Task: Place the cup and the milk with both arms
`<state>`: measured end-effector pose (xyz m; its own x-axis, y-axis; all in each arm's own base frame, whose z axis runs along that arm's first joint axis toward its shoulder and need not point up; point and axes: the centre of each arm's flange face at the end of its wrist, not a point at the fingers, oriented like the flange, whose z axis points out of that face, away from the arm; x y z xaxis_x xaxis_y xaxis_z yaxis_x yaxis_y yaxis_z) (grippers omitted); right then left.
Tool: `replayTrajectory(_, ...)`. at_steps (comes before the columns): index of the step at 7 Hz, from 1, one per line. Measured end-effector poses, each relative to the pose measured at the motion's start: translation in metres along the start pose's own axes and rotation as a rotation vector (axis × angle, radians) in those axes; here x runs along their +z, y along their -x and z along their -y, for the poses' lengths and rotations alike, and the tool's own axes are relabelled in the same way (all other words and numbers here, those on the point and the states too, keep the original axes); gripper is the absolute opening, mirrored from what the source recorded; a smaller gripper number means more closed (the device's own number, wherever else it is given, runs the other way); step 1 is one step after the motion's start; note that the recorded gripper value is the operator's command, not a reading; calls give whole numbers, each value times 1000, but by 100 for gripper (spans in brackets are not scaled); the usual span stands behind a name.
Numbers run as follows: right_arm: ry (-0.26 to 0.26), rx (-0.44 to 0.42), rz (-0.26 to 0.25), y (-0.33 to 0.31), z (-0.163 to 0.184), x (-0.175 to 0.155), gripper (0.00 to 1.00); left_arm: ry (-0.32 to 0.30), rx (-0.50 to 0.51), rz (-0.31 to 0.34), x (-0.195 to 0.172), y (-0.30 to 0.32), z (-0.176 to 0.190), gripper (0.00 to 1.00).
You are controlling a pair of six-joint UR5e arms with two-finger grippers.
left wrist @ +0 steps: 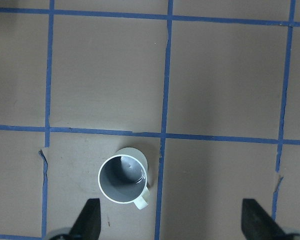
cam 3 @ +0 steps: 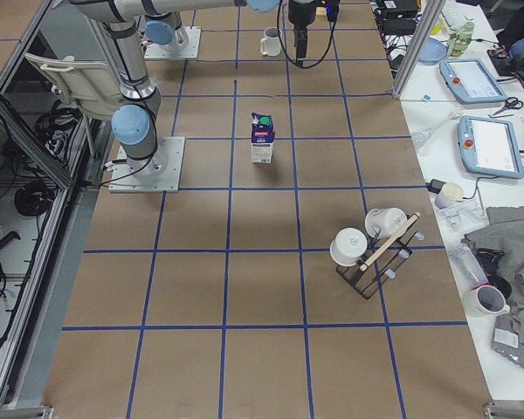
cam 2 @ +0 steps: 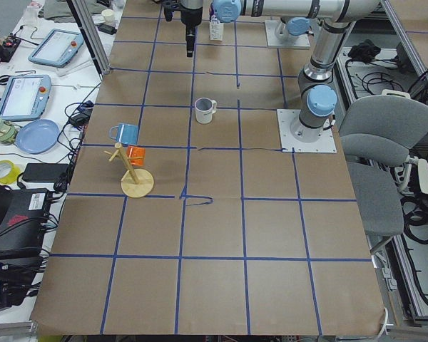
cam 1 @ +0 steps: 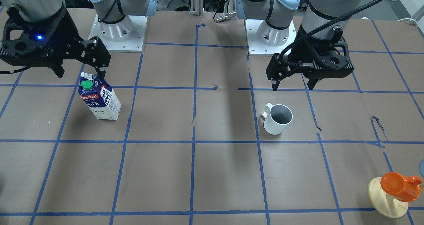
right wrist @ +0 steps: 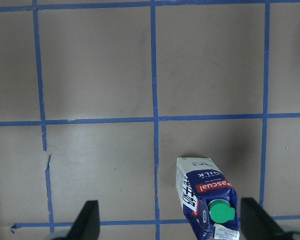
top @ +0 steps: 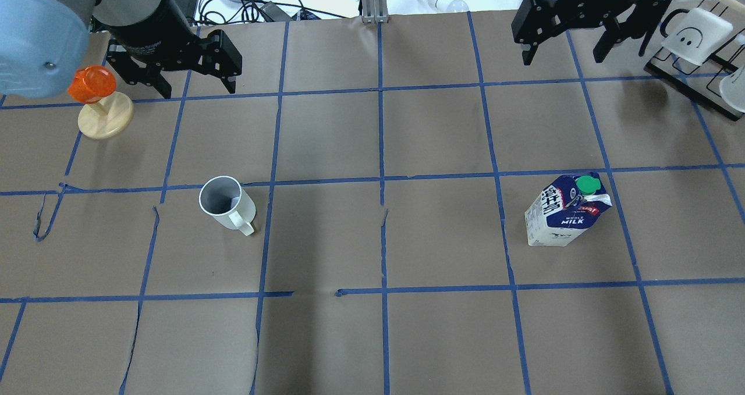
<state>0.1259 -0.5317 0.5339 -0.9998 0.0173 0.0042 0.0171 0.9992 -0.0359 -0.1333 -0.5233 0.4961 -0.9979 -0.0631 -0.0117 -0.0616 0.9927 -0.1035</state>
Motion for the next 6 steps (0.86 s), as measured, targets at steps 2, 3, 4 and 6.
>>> replayTrajectory(2, 0, 0, -1, 0, 0, 0, 100, 4, 23, 1, 1, 0, -1, 100)
replayTrajectory(3, 1, 0, -2, 0, 0, 0, 100, 10, 34, 2, 1, 3, -1, 100)
replayTrajectory(4, 1, 1, -3, 0, 0, 0, 100, 24, 41, 4, 6, 15, 0, 100)
replayTrajectory(6, 1, 2, -3, 0, 0, 0, 100, 95, 84, -5, 46, 57, 1, 100)
